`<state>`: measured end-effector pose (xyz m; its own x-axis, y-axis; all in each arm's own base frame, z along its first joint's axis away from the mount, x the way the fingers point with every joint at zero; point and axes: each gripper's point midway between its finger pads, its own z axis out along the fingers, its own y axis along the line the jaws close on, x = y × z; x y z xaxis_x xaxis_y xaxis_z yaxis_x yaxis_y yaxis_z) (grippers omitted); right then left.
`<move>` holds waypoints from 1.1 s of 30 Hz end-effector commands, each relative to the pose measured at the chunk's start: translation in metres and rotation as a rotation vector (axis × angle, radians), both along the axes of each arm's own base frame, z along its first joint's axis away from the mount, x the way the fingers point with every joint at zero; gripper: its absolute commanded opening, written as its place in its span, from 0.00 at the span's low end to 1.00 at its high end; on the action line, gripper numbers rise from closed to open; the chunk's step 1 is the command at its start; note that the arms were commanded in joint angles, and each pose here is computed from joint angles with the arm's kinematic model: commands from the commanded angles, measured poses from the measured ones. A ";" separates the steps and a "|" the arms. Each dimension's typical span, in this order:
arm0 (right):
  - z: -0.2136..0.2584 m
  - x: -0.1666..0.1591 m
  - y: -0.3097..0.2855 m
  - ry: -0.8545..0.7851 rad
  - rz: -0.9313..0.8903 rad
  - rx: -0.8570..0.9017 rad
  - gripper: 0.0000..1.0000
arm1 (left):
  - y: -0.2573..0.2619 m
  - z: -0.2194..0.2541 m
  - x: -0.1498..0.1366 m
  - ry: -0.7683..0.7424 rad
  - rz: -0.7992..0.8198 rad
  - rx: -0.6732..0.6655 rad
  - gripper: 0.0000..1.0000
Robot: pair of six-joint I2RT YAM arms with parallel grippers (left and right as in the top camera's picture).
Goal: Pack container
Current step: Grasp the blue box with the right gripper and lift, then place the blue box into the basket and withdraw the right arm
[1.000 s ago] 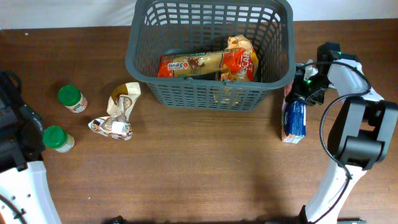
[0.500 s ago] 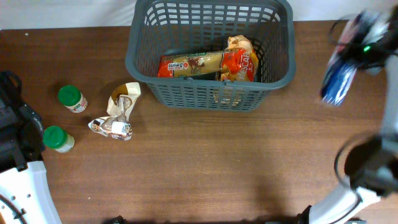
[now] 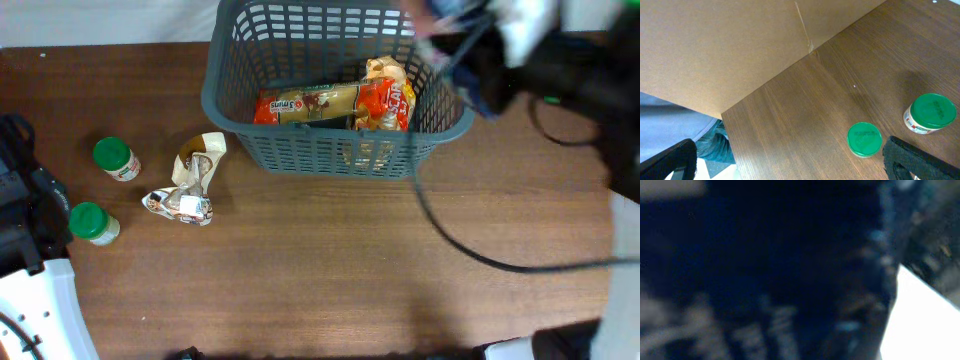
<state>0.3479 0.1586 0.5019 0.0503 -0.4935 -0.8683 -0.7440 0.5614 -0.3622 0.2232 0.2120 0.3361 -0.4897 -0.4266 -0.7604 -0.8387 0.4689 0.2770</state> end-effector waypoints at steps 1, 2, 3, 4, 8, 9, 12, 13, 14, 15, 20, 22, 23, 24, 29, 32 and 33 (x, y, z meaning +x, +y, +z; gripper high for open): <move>-0.054 0.047 0.031 -0.040 0.151 -0.177 0.04 | 0.001 0.001 0.000 -0.015 0.009 -0.005 0.99; -0.066 0.058 0.034 -0.029 0.161 -0.192 0.04 | 0.001 0.001 0.000 -0.015 0.009 -0.005 0.99; -0.090 0.078 0.038 -0.014 0.186 -0.231 0.04 | 0.001 0.001 0.000 -0.015 0.009 -0.005 0.99; -0.109 0.091 0.041 -0.011 0.211 -0.265 0.04 | 0.001 0.001 0.000 -0.015 0.009 -0.005 0.99; -0.177 0.132 0.051 0.040 0.277 -0.342 0.05 | 0.001 0.001 0.000 -0.015 0.009 -0.005 0.99; -0.206 0.145 0.055 0.089 0.286 -0.346 0.07 | 0.001 0.001 0.000 -0.015 0.009 -0.005 0.99; -0.253 0.162 0.058 0.172 0.297 -0.353 0.18 | 0.001 0.001 0.000 -0.015 0.009 -0.005 0.99; -0.263 0.165 0.058 0.190 0.299 -0.355 0.22 | 0.001 0.001 0.000 -0.015 0.009 -0.005 0.99; -0.274 0.168 0.059 0.217 0.295 -0.349 0.25 | 0.001 0.001 0.000 -0.015 0.009 -0.005 0.99; -0.282 0.171 0.061 0.244 0.283 -0.336 0.26 | 0.001 0.001 0.000 -0.015 0.009 -0.005 0.99; -0.300 0.177 0.062 0.351 0.219 -0.275 0.39 | 0.001 0.001 0.000 -0.015 0.009 -0.005 0.99; -0.289 0.178 0.061 0.365 0.179 -0.237 0.49 | 0.001 0.001 0.000 -0.015 0.009 -0.005 0.99; -0.281 0.179 0.060 0.366 0.162 -0.217 0.60 | 0.001 0.001 0.000 -0.015 0.009 -0.005 0.99; -0.270 0.180 0.059 0.374 0.131 -0.185 0.77 | 0.001 0.001 0.000 -0.015 0.009 -0.005 0.99; -0.199 0.179 0.051 0.406 -0.021 0.009 0.77 | 0.001 0.001 0.000 -0.015 0.009 -0.005 0.99; -0.148 0.172 0.037 0.393 -0.098 0.123 0.77 | 0.001 0.001 0.000 -0.015 0.009 -0.005 0.99; -0.136 0.170 0.032 0.384 -0.112 0.143 0.77 | 0.001 0.001 0.000 -0.015 0.009 -0.005 0.99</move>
<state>0.5343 0.2091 0.2819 -0.3130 -0.5214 -0.7938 -0.8209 0.5689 -0.0500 0.2233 0.2120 0.3360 -0.4899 -0.4268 -0.7601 -0.8386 0.4689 0.2772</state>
